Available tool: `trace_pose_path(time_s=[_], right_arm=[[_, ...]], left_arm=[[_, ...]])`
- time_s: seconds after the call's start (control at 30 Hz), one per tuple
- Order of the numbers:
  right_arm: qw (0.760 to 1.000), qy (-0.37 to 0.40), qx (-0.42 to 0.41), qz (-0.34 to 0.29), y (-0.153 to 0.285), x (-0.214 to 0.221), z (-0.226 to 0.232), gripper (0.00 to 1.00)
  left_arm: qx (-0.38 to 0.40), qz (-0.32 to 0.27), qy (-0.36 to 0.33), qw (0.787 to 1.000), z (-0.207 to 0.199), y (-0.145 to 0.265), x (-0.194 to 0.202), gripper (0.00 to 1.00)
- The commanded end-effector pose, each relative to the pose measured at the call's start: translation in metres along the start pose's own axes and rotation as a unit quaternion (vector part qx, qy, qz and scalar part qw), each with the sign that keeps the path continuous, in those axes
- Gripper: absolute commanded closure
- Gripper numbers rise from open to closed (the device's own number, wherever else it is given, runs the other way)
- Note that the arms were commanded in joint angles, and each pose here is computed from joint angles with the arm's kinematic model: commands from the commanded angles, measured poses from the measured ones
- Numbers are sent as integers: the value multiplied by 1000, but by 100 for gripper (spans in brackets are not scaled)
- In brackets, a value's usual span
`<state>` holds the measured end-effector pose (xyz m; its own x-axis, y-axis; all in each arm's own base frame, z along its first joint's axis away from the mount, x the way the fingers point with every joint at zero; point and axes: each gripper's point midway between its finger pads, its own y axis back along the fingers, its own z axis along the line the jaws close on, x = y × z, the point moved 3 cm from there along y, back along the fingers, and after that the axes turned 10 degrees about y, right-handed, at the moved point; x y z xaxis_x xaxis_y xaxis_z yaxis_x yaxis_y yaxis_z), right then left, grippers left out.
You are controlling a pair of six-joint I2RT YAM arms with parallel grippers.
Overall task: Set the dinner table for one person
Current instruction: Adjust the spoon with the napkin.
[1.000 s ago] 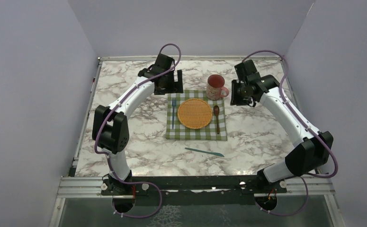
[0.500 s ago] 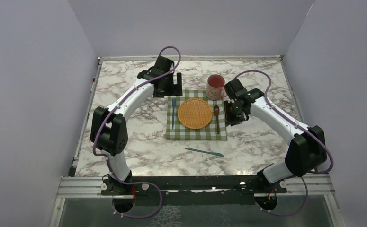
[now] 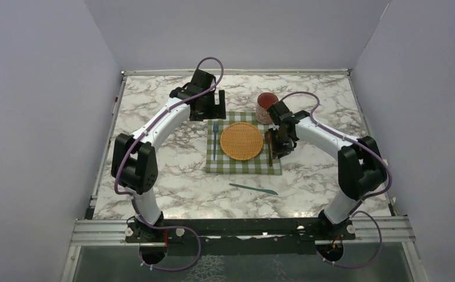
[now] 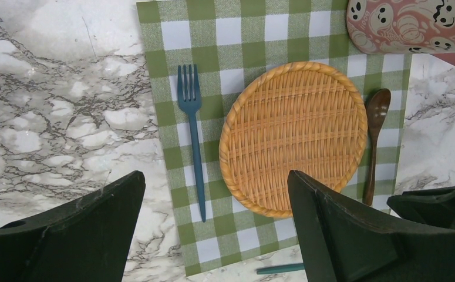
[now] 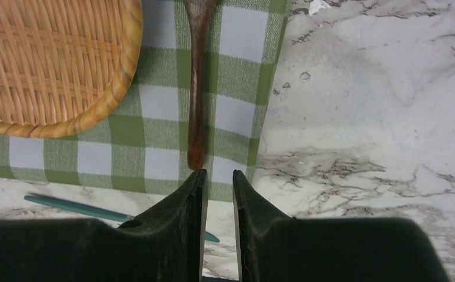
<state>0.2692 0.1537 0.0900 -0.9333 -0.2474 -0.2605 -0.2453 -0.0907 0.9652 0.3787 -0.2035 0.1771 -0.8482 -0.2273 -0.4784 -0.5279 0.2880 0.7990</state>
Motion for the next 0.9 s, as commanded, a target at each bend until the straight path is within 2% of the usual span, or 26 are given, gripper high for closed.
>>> trace_pose_path(time_s=[0.0, 0.87], right_arm=[[1000, 15, -15, -13, -12, -13, 9, 74], [1000, 27, -3, -16, -40, -49, 16, 75]], left_arm=[[2, -22, 0, 1000, -3, 19, -4, 6], [-4, -36, -2, 999, -2, 24, -9, 6]])
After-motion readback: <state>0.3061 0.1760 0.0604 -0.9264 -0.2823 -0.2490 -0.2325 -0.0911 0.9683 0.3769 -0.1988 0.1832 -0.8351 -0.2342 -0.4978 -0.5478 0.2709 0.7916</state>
